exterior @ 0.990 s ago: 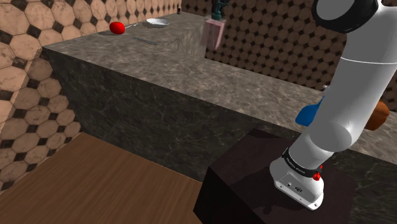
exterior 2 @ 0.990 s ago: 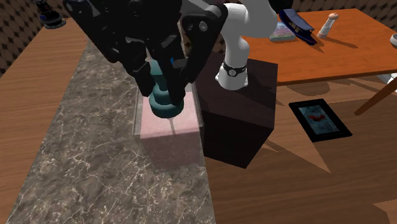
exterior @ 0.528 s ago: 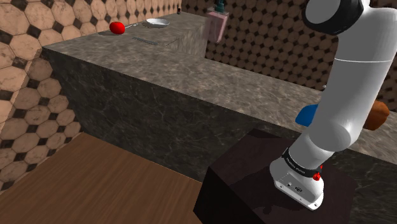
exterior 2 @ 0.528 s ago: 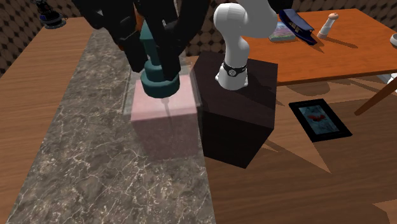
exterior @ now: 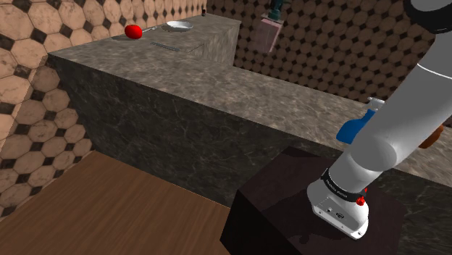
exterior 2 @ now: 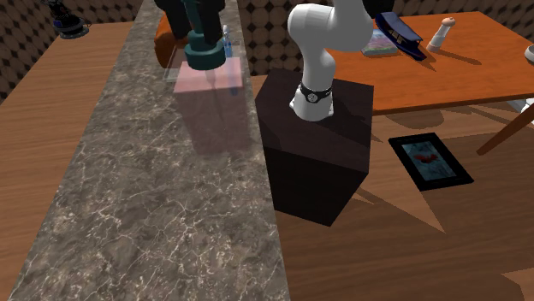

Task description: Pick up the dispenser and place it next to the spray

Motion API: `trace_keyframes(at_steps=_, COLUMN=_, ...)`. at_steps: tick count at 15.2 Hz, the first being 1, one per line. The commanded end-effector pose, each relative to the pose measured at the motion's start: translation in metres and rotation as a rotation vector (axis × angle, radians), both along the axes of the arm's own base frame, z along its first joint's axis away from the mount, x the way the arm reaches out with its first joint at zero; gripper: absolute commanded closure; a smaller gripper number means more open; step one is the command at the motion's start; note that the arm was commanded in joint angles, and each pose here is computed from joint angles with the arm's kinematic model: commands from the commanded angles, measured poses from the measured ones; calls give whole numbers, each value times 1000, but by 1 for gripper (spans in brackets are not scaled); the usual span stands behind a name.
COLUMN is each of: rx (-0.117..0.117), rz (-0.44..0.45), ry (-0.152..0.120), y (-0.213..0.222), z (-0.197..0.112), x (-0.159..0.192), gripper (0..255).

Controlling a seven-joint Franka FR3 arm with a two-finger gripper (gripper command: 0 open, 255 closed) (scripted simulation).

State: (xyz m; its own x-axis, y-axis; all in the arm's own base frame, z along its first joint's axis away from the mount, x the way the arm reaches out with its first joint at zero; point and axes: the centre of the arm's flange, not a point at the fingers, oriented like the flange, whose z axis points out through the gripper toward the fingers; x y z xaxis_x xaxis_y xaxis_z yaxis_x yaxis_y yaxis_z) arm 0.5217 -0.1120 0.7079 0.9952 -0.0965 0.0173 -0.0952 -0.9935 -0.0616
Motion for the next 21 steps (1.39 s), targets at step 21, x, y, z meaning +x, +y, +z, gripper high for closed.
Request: trace_keyframes(at_steps=21, rx=0, rz=1, ry=0, y=-166, z=4, x=-241, gripper=255)
